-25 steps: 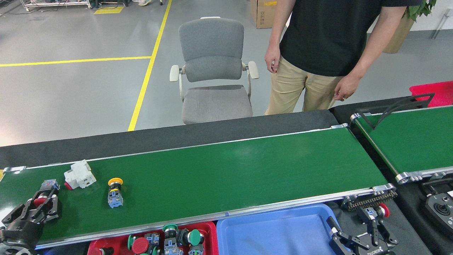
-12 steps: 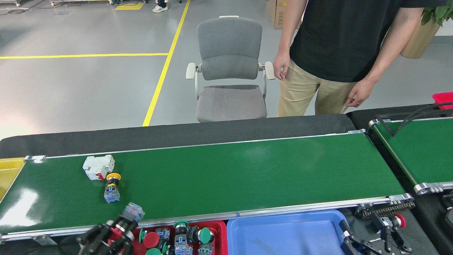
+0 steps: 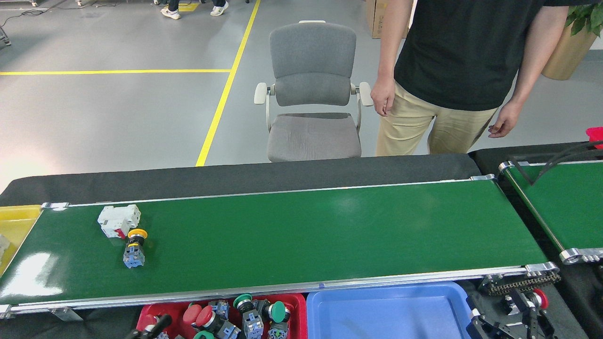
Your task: Pick switch part from conveyor to tray
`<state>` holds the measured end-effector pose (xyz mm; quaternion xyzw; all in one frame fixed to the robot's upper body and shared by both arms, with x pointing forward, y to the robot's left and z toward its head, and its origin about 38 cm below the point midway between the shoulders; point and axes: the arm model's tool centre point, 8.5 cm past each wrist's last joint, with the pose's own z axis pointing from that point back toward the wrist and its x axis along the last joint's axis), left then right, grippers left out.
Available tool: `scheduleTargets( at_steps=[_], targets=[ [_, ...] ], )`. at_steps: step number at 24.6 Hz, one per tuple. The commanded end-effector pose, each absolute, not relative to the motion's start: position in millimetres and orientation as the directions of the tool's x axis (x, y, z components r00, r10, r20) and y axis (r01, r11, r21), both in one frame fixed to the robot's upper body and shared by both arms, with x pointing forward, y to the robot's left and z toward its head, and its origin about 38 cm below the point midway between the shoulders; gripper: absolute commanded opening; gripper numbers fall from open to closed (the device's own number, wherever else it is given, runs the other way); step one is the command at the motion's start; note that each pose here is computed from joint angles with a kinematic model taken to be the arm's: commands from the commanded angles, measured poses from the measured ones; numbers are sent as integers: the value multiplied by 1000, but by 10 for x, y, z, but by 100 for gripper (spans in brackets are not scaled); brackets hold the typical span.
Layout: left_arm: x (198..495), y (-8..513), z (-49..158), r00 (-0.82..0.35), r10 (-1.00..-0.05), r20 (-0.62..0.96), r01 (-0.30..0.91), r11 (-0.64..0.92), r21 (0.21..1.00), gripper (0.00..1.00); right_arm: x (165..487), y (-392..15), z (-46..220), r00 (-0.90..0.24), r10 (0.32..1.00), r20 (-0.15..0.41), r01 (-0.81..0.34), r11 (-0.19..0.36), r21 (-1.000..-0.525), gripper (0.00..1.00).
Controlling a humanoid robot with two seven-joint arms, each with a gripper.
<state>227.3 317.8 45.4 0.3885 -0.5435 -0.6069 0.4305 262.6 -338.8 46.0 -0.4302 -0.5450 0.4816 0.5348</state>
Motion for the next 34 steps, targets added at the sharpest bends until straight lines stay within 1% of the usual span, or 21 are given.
scheduleTargets(
  at_steps=[1,3,4,6,10,12,15,17,20,22,26,29,31,32,33,34],
  targets=[
    [2264,3477,553,-238,-971,-19,67,-36,997,100,2644,-3443,550,-10,988,155,-24,155,-988,97],
    [2218,3808,498,-102,-994,-31,88,-41,995,100,2652,-3420,597,-10,987,157,-8,157,-987,97],
    [2216,3891,486,-49,-998,-42,94,-47,994,100,2652,-3407,597,-10,987,162,-7,162,-987,97],
    [2219,3957,481,5,-998,-59,99,-58,993,100,2647,-3395,590,-18,987,160,-11,159,-987,97],
    [2280,3973,500,10,-998,-63,92,-62,994,100,2636,-3392,581,-17,987,161,-14,161,-987,97],
    [2346,4009,459,17,-998,-54,97,-53,994,100,2632,-3389,577,-20,987,160,-16,160,-987,97],
    [2628,4278,419,32,-995,-91,120,-87,989,100,2629,-3381,572,-24,987,158,-19,158,-987,97],
    [2873,4482,434,47,-989,-137,137,-130,982,100,2633,-3380,569,-22,987,160,-19,160,-987,97],
    [3193,4668,518,74,-987,-144,127,-134,983,100,2628,-3382,566,-23,987,159,-21,158,-987,97],
    [3284,4777,496,83,-986,-146,151,-132,980,100,2629,-3371,563,-26,987,160,-22,159,-987,97],
    [3547,4753,443,55,-989,-138,180,-126,976,100,2634,-3367,564,-26,987,161,-22,161,-987,97],
    [3601,4822,364,80,-990,-118,207,-100,973,100,2639,-3379,568,-27,987,156,-22,155,-988,97],
    [3665,4857,348,98,-990,-105,213,-82,974,100,2649,-3379,571,-27,987,156,-21,155,-988,98],
    [3687,4891,342,114,-988,-102,218,-76,973,99,2649,-3383,573,-28,988,154,-21,154,-988,98],
    [3703,4974,339,144,-983,-110,229,-75,971,96,2650,-3377,570,-29,988,155,-23,154,-988,98],
    [3701,5071,309,178,-977,-120,247,-74,966,85,2646,-3374,565,-32,988,154,-26,153,-988,98]
  ],
)
